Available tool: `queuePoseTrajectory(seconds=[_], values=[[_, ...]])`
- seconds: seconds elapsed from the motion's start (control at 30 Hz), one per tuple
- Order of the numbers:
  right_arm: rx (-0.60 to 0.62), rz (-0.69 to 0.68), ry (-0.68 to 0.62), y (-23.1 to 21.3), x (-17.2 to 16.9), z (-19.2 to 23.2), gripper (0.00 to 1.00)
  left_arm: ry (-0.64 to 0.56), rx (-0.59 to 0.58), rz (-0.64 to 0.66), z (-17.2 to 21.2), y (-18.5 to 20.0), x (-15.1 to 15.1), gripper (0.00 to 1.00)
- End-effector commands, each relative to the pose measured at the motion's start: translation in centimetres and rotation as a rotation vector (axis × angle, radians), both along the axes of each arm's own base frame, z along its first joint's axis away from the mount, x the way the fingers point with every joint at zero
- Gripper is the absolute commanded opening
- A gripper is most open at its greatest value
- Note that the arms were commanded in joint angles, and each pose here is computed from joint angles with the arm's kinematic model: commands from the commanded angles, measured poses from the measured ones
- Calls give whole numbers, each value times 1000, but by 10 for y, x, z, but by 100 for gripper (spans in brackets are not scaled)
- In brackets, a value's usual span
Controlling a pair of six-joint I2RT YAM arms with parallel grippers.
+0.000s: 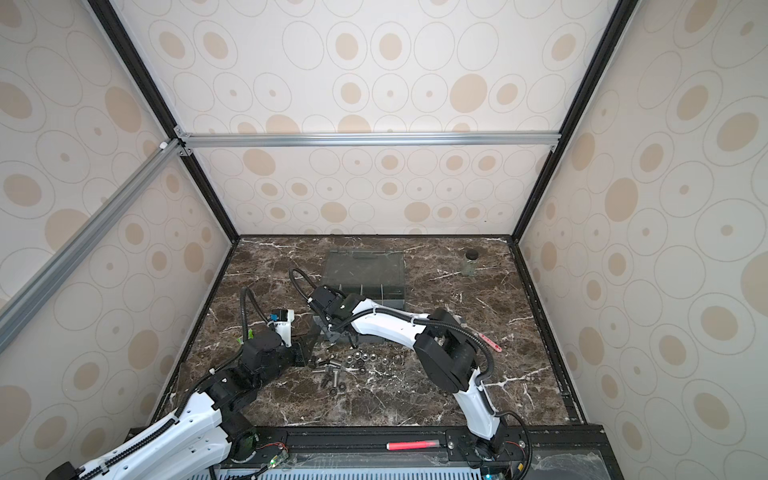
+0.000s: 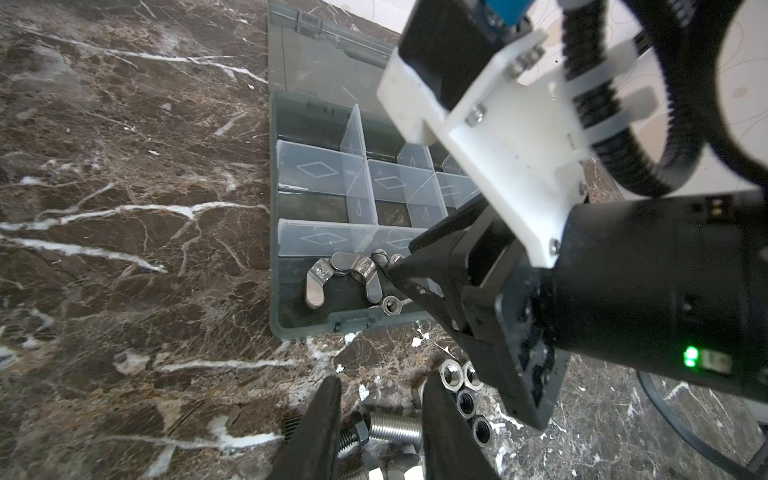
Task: Sort the screws and nuts into containers
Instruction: 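Lower the wing nut into the organizer's front compartment and open the right gripper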
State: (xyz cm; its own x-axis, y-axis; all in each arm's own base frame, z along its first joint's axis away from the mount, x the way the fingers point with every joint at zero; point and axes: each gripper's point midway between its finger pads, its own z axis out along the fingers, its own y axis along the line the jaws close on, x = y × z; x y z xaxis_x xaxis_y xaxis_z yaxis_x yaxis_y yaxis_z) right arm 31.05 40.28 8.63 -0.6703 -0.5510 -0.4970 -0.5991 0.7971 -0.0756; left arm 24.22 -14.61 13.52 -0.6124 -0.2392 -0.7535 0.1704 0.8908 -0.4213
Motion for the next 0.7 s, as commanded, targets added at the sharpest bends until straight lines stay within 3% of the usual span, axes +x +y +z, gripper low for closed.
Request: queuePoseTrajectory(seconds=[0.0,0.67], values=[[15,-8,-23,-3,5,17,29,-29,-10,3,13,-1,4,33],[57,-28,-41,-11,2,34,29,-21,-22,8,11,0,2,34]])
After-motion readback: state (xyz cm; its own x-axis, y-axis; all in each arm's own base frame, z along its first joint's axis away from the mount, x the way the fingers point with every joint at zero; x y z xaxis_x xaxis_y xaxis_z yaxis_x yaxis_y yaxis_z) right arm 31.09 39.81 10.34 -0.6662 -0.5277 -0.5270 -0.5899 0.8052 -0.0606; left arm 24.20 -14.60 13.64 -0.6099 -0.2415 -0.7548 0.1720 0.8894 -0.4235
